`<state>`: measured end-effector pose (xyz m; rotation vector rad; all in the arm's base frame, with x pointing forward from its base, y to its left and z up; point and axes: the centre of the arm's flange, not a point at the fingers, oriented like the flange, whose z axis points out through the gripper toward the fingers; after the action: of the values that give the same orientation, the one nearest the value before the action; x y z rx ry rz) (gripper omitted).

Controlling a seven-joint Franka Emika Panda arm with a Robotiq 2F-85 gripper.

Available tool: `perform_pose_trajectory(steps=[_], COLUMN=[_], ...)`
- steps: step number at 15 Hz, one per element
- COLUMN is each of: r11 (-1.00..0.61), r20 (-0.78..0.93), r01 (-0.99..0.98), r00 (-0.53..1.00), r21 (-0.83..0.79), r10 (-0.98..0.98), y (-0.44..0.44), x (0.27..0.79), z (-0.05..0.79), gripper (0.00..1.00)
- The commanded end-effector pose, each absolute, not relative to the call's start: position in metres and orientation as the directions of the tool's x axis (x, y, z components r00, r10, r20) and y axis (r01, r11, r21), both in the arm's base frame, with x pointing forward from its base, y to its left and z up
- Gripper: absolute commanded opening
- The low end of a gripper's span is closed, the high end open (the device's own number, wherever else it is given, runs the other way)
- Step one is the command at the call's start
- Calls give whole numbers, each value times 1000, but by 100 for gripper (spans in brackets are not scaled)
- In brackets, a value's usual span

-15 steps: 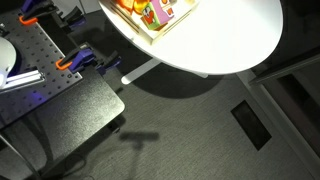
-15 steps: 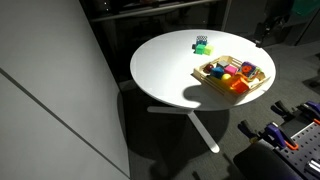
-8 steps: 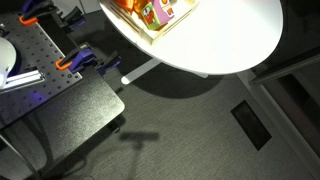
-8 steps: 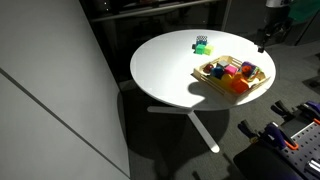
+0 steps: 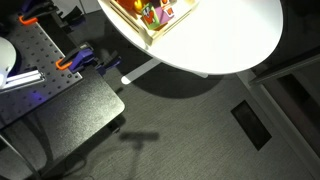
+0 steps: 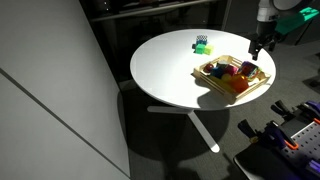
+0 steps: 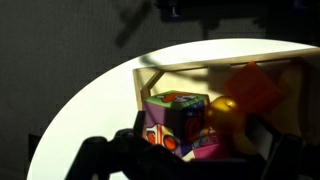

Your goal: Shift the cube-shaped toy to the table

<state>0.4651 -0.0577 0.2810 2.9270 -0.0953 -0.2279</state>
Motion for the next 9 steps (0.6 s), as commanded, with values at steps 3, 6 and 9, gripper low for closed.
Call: perform_pose_trajectory(steps=[3, 6, 9], r11=[-976, -976, -974], r20=[-127, -105, -86], r01=[-53, -57, -66], r00=[989, 991, 993], r21=[210, 211, 216], r10=[-81, -81, -86], y=[-67, -73, -80], x=[488, 492, 496], z=[239, 223, 212], gripper=[100, 100, 100])
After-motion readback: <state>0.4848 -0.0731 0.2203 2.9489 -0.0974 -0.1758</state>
